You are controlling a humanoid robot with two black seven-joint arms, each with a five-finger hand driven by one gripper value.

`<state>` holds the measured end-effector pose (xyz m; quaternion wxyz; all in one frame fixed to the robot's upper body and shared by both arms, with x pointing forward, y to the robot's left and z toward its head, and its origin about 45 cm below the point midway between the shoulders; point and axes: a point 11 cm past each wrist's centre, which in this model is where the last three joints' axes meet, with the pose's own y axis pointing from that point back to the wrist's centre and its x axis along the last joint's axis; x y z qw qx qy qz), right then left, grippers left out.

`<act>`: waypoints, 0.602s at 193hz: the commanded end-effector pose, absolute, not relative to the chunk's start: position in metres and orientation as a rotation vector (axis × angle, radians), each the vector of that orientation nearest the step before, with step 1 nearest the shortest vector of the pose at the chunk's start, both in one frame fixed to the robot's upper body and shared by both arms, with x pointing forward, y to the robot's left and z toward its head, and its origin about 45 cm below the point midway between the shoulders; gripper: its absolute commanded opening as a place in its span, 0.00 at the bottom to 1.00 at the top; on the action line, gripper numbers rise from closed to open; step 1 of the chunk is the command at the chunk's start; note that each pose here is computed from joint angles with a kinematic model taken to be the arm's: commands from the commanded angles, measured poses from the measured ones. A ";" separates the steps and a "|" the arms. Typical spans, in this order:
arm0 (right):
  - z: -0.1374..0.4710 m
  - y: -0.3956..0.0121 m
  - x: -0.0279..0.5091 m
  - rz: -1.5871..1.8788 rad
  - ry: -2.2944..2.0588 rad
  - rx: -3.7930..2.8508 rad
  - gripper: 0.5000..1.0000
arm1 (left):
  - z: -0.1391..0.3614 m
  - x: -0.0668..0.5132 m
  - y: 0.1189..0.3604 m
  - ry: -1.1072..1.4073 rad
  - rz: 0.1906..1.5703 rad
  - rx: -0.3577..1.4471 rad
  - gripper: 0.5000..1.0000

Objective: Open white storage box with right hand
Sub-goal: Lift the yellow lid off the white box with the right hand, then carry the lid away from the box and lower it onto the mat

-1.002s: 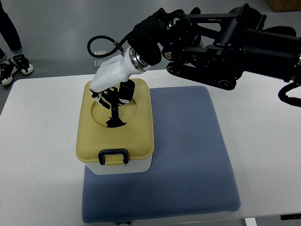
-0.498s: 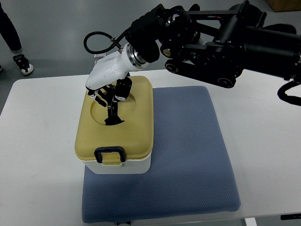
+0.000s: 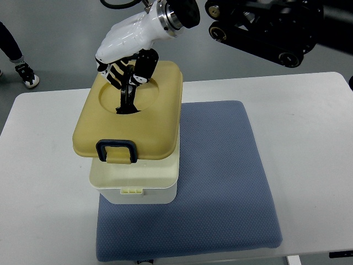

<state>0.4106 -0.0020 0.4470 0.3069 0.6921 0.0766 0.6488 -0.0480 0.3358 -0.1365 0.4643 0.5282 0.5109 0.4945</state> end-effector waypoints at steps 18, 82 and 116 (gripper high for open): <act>0.476 -0.040 0.422 1.704 0.071 1.911 0.00 | -0.137 -0.048 0.336 1.255 1.215 1.298 1.00; 0.448 -0.150 0.439 1.529 -0.079 2.029 0.00 | -0.137 -0.048 0.336 1.255 1.215 1.298 1.00; 0.424 -0.187 0.442 1.493 -0.155 2.035 0.00 | -0.137 -0.048 0.336 1.255 1.215 1.298 1.00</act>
